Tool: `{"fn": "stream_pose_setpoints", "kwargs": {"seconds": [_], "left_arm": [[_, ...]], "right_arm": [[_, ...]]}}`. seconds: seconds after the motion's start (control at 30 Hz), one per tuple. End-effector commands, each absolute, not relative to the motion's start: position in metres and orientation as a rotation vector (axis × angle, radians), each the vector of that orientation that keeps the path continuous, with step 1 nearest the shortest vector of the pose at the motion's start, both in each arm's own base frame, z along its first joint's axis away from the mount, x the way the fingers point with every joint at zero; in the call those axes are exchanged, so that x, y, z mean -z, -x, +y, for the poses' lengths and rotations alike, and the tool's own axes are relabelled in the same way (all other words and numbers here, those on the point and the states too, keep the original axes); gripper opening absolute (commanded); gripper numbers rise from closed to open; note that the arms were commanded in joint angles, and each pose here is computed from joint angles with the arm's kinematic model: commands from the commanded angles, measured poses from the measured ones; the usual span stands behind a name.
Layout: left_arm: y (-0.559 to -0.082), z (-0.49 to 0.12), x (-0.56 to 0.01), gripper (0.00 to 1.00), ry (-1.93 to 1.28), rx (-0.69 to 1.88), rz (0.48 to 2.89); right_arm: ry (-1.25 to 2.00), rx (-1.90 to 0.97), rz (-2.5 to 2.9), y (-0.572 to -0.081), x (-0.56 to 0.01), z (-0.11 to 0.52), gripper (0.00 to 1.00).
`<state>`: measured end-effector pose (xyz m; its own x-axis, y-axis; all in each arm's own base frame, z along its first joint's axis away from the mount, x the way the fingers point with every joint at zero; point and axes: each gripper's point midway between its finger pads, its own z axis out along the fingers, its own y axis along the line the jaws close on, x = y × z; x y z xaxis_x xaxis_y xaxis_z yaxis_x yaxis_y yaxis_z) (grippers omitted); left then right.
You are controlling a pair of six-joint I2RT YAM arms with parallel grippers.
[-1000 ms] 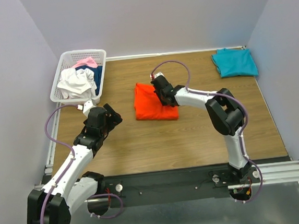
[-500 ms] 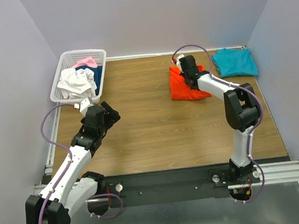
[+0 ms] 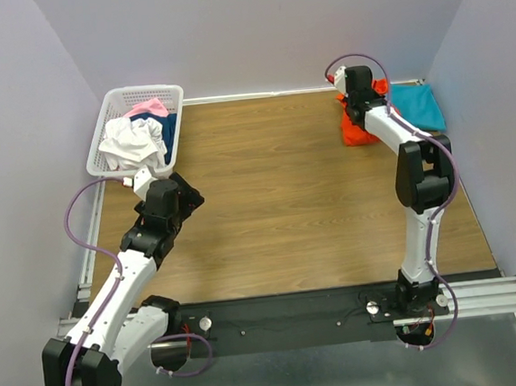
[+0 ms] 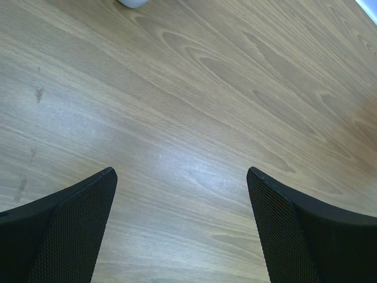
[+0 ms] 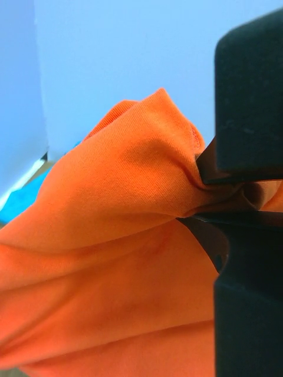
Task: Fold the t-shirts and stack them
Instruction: Neatly place the folded tshirt to the corner
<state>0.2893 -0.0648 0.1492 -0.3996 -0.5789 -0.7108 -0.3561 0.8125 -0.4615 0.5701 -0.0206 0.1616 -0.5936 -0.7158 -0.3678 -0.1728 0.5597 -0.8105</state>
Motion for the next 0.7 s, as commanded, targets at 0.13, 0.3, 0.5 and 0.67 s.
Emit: {"fn": "stream_pose_setpoints", "kwargs": {"seconds": [0.13,0.3,0.5,0.67], "left_arm": [[-0.295,-0.052,-0.163,0.98,0.762,0.218,1.995],[-0.298,-0.053,-0.164,0.98,0.768,0.220,1.987],[-0.301,-0.054,-0.160,0.98,0.768,0.201,2.017],[-0.301,-0.051,-0.157,0.98,0.777,0.182,2.017]], "right_arm": [[0.635,1.122,2.008,-0.605,-0.194,-0.069,0.01],[0.562,1.137,1.995,-0.609,-0.201,-0.084,0.01],[0.510,1.158,1.970,-0.602,-0.223,-0.095,0.01],[0.459,1.135,1.930,-0.596,-0.250,-0.097,0.01]]}}
